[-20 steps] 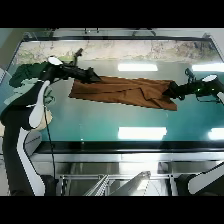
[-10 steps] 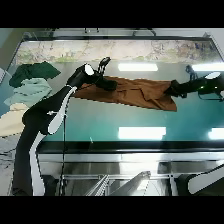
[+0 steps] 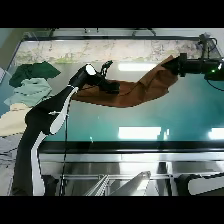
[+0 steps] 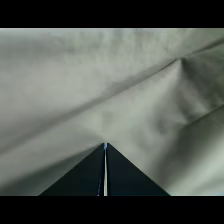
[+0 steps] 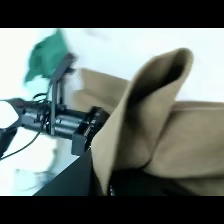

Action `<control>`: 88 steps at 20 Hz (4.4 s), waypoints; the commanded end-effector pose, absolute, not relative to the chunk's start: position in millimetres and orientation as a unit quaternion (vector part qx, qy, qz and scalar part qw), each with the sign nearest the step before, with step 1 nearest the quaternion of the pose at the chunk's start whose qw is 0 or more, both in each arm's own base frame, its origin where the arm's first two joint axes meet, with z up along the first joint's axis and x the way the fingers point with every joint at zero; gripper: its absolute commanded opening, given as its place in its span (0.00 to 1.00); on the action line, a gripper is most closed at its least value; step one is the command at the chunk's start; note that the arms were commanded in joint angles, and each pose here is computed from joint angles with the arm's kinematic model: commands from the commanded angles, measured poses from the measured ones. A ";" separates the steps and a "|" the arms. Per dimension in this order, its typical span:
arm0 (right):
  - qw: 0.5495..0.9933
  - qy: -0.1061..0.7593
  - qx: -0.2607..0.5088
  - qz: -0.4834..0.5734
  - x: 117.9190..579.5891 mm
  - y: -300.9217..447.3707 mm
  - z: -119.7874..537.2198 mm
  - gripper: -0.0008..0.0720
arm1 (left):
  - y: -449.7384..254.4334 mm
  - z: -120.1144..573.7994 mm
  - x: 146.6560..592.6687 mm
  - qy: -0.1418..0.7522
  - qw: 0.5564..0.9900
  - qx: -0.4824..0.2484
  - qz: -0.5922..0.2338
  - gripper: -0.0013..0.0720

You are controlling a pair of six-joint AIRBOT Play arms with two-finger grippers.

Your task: Fold the shirts.

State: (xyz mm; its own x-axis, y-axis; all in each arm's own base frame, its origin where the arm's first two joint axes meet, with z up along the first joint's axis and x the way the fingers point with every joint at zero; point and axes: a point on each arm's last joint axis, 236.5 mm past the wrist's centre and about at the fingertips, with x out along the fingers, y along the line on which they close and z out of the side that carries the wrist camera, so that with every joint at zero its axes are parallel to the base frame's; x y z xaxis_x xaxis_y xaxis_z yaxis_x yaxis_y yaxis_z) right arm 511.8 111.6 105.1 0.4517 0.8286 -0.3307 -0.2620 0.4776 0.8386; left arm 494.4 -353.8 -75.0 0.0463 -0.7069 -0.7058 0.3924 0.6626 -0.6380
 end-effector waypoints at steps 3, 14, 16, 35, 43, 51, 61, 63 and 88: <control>0.758 0.345 0.374 0.408 513.1 233.2 137.4 0.04 | -321.3 100.5 495.5 0.476 0.693 -0.250 -0.480 0.04; 0.739 0.352 0.327 0.473 481.7 521.2 59.5 0.53 | -154.5 211.8 493.5 0.406 0.768 -0.247 -0.430 0.04; 0.723 0.352 0.308 0.509 473.8 508.7 76.8 0.17 | -149.0 194.7 486.5 0.425 0.757 -0.254 -0.427 0.04; 0.712 0.642 0.229 0.167 465.8 254.2 -88.0 0.92 | -140.3 187.4 452.6 0.431 0.706 -0.280 -0.487 0.49; 0.654 0.626 0.357 0.230 473.6 312.1 -118.7 0.85 | -140.7 187.2 451.1 0.434 0.703 -0.282 -0.487 0.49; 0.660 0.522 0.396 0.368 488.3 349.0 -21.0 0.04 | -140.7 187.1 450.5 0.435 0.702 -0.282 -0.488 0.49; 0.873 0.199 0.370 0.248 480.5 71.0 334.8 0.04 | -140.9 186.9 449.1 0.437 0.701 -0.281 -0.489 0.49; 0.894 0.215 0.363 0.149 475.4 5.6 318.0 0.04 | -140.9 186.9 449.0 0.437 0.700 -0.281 -0.489 0.49; 0.626 0.571 0.378 -0.373 177.5 -341.1 41.9 0.04 | -141.0 187.1 457.8 0.428 0.712 -0.285 -0.479 0.49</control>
